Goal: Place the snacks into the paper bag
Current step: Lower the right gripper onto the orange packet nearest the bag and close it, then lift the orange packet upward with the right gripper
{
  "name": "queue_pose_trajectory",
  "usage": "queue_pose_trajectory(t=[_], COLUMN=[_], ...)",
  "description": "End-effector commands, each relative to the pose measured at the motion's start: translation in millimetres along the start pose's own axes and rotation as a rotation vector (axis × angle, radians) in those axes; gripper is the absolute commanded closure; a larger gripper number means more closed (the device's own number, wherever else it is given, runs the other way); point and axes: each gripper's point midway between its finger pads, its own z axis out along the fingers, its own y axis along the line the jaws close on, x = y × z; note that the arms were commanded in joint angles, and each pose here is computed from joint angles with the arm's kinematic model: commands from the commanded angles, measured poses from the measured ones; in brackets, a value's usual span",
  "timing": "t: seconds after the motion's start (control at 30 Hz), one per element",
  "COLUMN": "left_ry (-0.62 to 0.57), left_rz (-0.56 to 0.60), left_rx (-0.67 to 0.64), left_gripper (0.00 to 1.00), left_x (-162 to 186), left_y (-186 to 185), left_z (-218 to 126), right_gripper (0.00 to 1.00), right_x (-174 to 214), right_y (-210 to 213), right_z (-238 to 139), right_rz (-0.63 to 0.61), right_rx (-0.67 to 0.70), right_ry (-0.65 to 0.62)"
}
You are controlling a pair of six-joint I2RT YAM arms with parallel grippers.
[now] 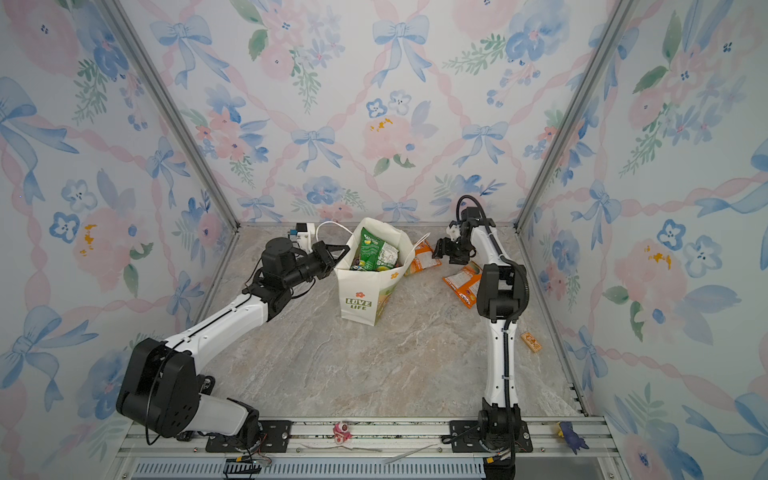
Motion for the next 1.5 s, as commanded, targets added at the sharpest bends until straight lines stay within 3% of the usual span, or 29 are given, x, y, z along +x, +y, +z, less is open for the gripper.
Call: queue_pose_trajectory(t=[0.0, 0.6, 1.13, 1.47], left_ry=[-0.015, -0.019, -0.023, -0.03], left_rz=[0.055, 0.049, 0.041, 0.027], left_rx=[0.071, 0.062, 0.052, 0.035], left_gripper=[1.0, 1.0, 1.0, 1.0], left_x=[-4, -1, 2, 7], left_y=[-22, -17, -12, -4], left_z=[-2, -7, -15, -23], right_gripper=[0.24, 0.31, 0.66, 0.94], right_x=[2, 10, 10, 5], right_y=[2, 25, 28, 31], right_z=[5, 32, 24, 6], right_rz=[0.008, -0.02, -0.01, 0.04], right_rx=[-0.031, -0.081, -0.1, -0.176], right_ry=[0.009, 0.038, -0.001, -0.047])
